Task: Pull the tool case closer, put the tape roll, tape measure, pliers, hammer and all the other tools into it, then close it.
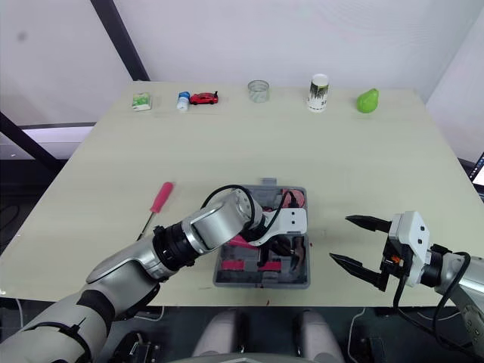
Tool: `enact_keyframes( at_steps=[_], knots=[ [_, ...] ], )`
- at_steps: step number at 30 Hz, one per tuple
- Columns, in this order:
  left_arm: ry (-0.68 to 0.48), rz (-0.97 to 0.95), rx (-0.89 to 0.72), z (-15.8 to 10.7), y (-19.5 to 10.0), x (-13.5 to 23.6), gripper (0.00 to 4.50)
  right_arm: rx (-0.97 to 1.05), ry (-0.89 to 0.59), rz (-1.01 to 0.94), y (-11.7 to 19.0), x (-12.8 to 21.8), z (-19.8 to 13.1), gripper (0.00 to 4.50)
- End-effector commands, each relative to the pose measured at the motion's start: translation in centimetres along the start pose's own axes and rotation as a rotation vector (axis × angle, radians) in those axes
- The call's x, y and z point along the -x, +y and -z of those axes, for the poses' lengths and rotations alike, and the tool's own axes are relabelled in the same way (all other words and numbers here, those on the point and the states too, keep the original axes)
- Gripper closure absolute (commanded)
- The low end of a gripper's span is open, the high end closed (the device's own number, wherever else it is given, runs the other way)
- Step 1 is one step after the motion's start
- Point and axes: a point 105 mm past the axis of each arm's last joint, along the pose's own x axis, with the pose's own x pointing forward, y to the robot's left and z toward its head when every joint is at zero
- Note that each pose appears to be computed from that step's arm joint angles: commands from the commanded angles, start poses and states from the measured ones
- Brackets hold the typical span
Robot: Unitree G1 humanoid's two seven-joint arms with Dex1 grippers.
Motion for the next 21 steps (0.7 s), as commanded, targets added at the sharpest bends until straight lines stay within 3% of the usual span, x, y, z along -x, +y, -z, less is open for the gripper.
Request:
enact_keyframes(
  at_steps=[1,9,11,13,21],
  knots=[
    [0.016,-0.008,-0.042,-0.50,0.15,-0.40,4.50,0.046,-0.022,0.000,0.23,0.20,-0.88,0.00],
    [0.022,0.000,-0.050,-0.44,0.20,-0.51,4.50,0.048,-0.015,0.001,0.21,0.38,-0.83,0.00],
    [0.022,-0.002,-0.051,-0.42,0.22,-0.47,3.47,0.048,-0.015,0.002,0.21,0.36,-0.83,0.00],
    [0.023,-0.012,-0.063,-0.42,0.32,-0.36,2.81,0.048,-0.016,0.001,0.21,0.31,-0.82,0.00],
    [0.026,-0.023,-0.079,-0.14,0.44,0.08,2.81,0.048,-0.018,-0.001,0.19,0.23,-0.75,0.00]
  ],
)
